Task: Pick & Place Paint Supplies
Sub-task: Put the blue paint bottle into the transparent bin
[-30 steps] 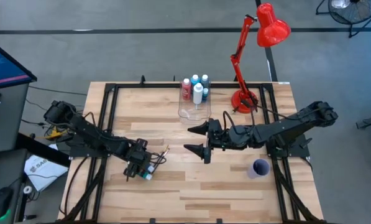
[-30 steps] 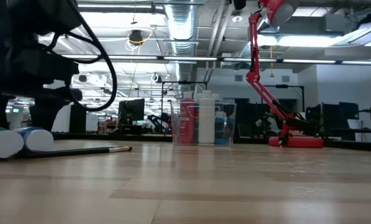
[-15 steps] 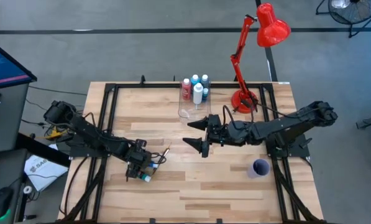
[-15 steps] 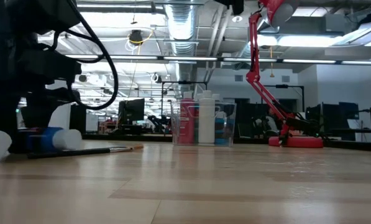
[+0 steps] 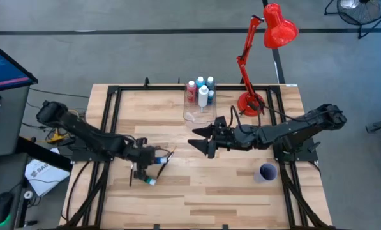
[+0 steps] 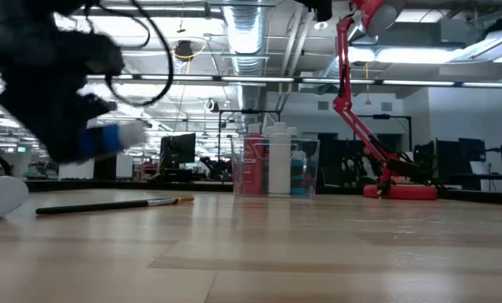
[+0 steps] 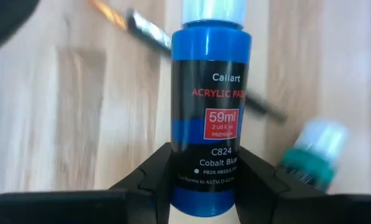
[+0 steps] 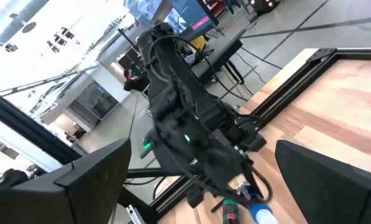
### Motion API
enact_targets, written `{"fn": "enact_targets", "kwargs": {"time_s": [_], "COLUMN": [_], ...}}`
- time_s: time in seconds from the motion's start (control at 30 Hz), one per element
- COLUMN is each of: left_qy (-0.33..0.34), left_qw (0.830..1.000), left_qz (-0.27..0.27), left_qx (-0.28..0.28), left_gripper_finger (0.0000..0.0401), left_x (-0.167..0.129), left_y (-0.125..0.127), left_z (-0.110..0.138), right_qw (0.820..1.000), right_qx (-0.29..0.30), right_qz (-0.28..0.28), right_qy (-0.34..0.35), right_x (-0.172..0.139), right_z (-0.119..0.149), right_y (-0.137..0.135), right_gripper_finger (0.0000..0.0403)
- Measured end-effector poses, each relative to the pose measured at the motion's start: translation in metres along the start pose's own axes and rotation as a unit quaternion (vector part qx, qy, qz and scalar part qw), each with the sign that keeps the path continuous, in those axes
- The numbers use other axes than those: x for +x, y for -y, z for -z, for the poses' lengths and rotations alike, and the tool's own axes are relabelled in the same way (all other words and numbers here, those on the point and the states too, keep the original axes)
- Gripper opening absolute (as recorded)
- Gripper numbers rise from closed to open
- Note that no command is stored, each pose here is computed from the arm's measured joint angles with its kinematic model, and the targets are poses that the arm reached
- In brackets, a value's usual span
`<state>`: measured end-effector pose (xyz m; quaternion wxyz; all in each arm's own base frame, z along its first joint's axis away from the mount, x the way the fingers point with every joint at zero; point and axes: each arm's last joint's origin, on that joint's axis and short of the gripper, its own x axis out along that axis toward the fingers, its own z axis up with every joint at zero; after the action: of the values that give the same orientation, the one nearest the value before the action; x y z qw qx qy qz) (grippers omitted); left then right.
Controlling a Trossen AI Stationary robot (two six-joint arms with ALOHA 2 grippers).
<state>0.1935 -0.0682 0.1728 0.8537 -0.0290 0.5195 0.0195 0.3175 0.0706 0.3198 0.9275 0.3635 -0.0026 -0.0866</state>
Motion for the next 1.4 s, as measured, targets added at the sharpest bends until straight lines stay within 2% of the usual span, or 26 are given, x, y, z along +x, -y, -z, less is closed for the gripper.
{"fn": "enact_targets", "kwargs": {"time_s": [0.1,0.2,0.37,0.53,0.7,1.07,1.23,1.33,1.4], "left_qy": [0.052,0.129,0.257,0.338,0.382,0.440,0.470,0.463,0.468], "left_qw": [0.997,0.986,0.949,0.910,0.880,0.841,0.816,0.813,0.805], "left_qz": [0.022,0.049,0.107,0.149,0.189,0.219,0.216,0.224,0.242], "left_qx": [-0.047,-0.096,-0.150,-0.189,-0.211,-0.227,-0.259,-0.273,-0.273], "left_gripper_finger": [0.0118,0.0123,0.0122,0.0123,0.0123,0.0123,0.0123,0.0123,0.0125], "left_x": [-0.013,-0.029,-0.054,-0.069,-0.076,-0.087,-0.085,-0.073,-0.067], "left_y": [-0.007,-0.014,-0.023,-0.030,-0.032,-0.031,-0.038,-0.042,-0.041], "left_z": [-0.008,-0.020,-0.041,-0.055,-0.065,-0.073,-0.082,-0.089,-0.095], "right_qw": [1.000,1.000,1.000,0.999,0.999,0.999,0.999,0.999,0.999], "right_qx": [0.000,0.003,0.011,0.024,0.025,0.024,0.024,0.026,0.026], "right_qz": [0.003,0.008,0.017,0.024,0.024,0.024,0.024,0.023,0.024], "right_qy": [0.003,0.008,0.015,0.022,0.021,0.021,0.022,0.025,0.027], "right_x": [0.001,0.003,0.005,0.007,0.007,0.007,0.008,0.008,0.008], "right_z": [-0.002,-0.005,-0.010,-0.013,-0.013,-0.013,-0.013,-0.014,-0.015], "right_y": [0.002,0.005,0.010,0.014,0.014,0.014,0.014,0.015,0.016], "right_gripper_finger": [0.0391,0.0391,0.0391,0.0391,0.0391,0.0391,0.0391,0.0391,0.0391]}}
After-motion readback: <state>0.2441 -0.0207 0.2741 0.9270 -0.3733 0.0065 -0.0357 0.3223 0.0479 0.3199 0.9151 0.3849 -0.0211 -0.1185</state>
